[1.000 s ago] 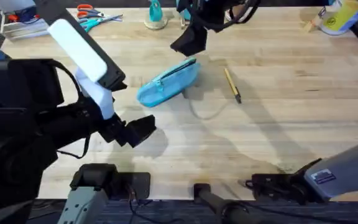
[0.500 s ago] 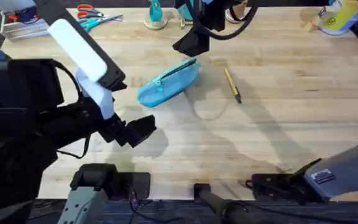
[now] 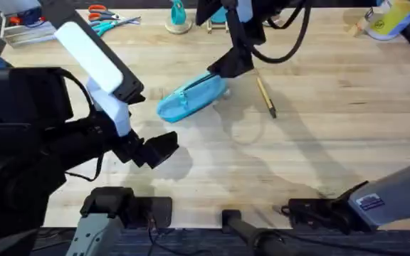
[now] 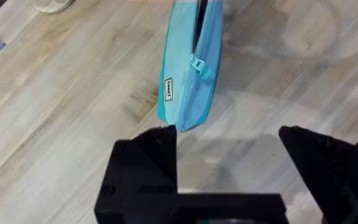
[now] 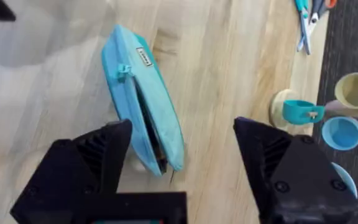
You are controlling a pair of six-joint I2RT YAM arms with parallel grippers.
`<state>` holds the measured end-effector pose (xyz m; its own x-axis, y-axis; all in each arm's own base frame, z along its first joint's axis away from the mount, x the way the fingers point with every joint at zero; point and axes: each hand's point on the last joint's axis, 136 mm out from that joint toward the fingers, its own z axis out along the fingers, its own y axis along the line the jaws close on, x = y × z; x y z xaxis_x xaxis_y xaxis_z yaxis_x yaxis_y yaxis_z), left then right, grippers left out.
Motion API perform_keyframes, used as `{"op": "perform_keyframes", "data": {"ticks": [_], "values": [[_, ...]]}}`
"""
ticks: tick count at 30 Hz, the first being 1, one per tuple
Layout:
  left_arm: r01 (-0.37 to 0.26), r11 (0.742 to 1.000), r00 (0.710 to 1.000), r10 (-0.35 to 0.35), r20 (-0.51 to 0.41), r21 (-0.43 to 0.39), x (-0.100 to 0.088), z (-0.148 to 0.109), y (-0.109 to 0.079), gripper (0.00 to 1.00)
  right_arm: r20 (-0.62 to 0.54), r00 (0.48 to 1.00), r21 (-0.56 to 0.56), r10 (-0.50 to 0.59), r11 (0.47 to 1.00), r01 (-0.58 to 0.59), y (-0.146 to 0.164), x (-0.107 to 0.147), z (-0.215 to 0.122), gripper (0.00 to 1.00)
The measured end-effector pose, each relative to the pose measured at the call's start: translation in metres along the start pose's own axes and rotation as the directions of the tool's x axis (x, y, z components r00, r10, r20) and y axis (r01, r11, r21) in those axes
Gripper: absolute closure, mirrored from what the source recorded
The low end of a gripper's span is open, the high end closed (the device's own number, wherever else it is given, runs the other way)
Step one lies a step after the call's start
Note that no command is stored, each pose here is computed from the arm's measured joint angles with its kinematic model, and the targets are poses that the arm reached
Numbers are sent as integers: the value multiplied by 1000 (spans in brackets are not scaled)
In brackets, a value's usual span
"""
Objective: Unzip the bag, pick up the pens from the table one at a time and place them inside, then zip the bag closed.
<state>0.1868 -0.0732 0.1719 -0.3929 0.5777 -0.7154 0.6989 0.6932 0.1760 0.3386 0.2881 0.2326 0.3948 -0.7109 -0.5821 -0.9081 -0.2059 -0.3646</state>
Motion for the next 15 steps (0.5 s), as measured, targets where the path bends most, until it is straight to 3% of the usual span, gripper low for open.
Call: {"op": "perform_keyframes", "data": {"ticks": [4,7,12,15], "values": [[0,1000,1000,0,0,0,0,0,0,6,-1,1000,-14,-21,1000,21,4,1,0,96],[0,1000,1000,0,0,0,0,0,0,8,-2,1000,-21,-31,999,31,5,1,0,224],[0,1000,1000,0,0,0,0,0,0,7,-3,999,-23,-38,999,37,6,1,0,600],[0,1000,1000,0,0,0,0,0,0,6,-3,999,-23,-40,999,40,6,1,0,896]]}}
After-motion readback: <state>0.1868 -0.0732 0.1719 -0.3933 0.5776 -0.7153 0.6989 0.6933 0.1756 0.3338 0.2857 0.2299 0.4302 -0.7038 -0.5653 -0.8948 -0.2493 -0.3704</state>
